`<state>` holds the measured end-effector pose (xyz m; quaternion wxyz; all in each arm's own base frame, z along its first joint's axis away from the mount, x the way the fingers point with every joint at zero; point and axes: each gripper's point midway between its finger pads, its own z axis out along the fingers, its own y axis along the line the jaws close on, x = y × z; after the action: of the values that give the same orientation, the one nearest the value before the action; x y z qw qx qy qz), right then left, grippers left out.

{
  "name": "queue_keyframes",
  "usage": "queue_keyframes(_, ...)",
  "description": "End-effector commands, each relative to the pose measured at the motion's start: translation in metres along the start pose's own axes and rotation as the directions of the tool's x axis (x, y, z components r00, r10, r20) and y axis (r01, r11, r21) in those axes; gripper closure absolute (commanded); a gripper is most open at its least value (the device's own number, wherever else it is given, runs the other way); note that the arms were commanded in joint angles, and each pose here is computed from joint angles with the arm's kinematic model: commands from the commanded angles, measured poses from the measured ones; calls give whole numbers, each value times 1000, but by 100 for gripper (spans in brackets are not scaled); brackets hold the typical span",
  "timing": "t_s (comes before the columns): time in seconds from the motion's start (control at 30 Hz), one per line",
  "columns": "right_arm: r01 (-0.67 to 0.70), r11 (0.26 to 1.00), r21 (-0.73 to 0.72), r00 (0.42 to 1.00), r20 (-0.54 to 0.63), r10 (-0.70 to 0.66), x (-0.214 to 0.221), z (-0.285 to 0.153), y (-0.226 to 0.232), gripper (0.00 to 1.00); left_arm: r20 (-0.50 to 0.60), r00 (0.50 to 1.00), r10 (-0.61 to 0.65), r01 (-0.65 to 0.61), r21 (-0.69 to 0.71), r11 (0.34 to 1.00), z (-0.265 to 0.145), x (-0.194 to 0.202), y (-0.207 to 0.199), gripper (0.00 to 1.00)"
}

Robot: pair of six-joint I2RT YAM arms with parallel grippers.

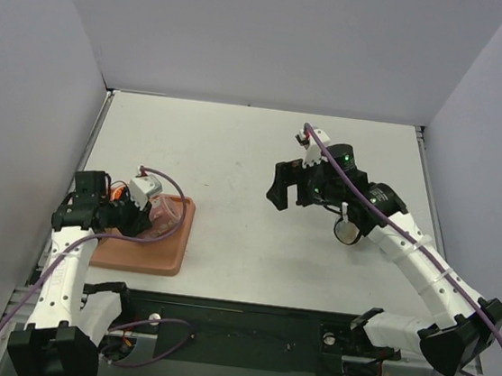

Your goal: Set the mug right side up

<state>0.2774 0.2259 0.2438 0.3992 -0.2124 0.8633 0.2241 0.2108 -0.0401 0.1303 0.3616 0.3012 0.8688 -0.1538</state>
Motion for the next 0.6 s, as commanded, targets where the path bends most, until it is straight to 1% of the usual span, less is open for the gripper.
queue_keyframes(0.0, -39, 999, -37, 997, 70, 41, -17, 4, 20, 5, -21, 996, 90, -92, -69, 993, 6, -4, 16, 100)
queue_keyframes(0.13, -31, 999, -14, 998, 57, 31, -11, 3, 18, 5, -60, 991, 121, -125, -63, 990, 8, 1, 17, 100)
queue_keyframes(0.2, -30, 999, -9, 998, 55, 31, -9, 1, 18, 5, -54, 990, 133, -136, -62, 989, 7, -4, 16, 100)
queue_keyframes(0.27, -37, 999, -15, 998, 55, 37, -9, 1, 20, 5, -16, 991, 132, -133, -58, 989, 1, -20, 13, 100)
queue_keyframes(0.33, -39, 999, -21, 998, 50, 40, -8, 2, 23, 5, 36, 992, 120, -118, -66, 991, -10, -47, 13, 100)
queue_keyframes(0.43, -14, 999, -30, 999, 40, 15, -5, 5, 30, 5, 5, 996, 93, -92, -71, 993, -7, -45, 13, 100)
queue_keyframes(0.5, 1, 999, -34, 999, 36, 0, -4, 6, 33, 5, -12, 999, 52, -53, -73, 996, 0, -39, 12, 100)
queue_keyframes(0.53, 9, 999, -38, 999, 33, -8, -3, 7, 35, 5, -8, 1000, -7, 6, -72, 997, 2, -40, 10, 100)
queue_keyframes(0.57, 14, 999, -42, 999, 37, -12, -4, 7, 36, 5, 7, 1000, -26, 26, -87, 996, 3, -45, 12, 100)
